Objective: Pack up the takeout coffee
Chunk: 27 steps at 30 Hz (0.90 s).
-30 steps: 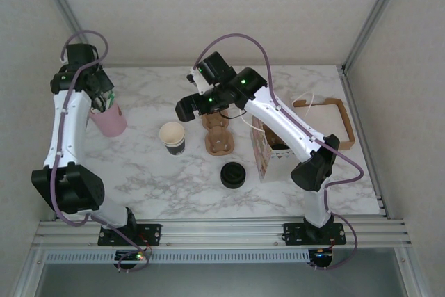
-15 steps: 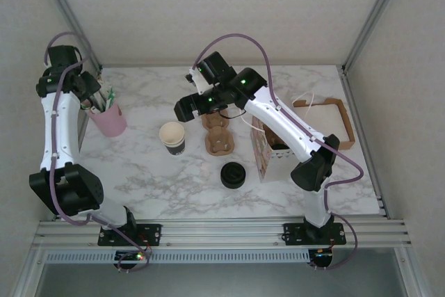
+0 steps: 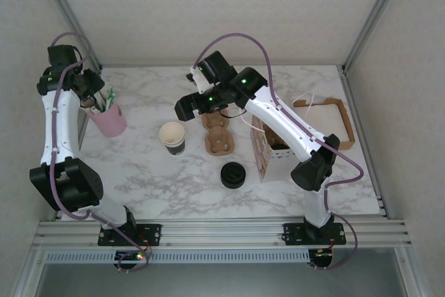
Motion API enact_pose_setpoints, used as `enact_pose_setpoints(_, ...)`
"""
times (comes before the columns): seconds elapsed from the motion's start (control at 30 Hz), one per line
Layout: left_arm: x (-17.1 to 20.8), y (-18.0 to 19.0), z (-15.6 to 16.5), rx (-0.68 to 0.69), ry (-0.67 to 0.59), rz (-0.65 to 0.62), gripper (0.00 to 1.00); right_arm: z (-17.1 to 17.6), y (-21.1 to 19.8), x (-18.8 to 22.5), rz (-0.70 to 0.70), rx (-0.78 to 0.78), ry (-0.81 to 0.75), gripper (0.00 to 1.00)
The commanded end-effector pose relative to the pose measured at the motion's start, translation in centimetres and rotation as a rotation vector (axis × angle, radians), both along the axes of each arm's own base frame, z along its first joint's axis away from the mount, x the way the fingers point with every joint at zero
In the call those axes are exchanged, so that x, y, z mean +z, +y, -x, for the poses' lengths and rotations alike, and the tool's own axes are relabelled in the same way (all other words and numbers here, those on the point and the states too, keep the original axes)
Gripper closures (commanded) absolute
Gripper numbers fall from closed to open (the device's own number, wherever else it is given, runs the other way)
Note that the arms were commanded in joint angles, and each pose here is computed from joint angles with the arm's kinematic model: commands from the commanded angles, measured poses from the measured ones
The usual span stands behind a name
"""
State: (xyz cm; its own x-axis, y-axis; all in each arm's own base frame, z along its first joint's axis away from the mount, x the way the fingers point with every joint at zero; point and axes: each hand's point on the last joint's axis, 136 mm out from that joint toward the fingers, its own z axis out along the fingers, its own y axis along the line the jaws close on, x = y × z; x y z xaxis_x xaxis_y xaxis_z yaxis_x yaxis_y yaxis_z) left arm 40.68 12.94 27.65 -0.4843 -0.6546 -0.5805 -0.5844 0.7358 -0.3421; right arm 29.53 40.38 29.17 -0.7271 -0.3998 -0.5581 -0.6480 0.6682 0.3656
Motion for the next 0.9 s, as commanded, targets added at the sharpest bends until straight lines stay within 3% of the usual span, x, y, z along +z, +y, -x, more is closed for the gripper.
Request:
enact_pose_setpoints(0.0,-0.4,0.4,0.1,0.013,0.003,0.011,0.68,-0.1,0.1,0.9,-0.027,0.014,-0.010,0.01)
enact_pose_setpoints(0.53,-0.9,1.1,0.8,0.018,-0.005,0.038,0.76,0.0,0.0,0.8,-0.026,0.011,-0.007,0.01)
enact_pose_setpoints(0.87,-0.4,1.0,1.1,0.005,-0.027,0.065,0.90,0.1,-0.1,0.8,-0.024,0.011,-0.006,0.01)
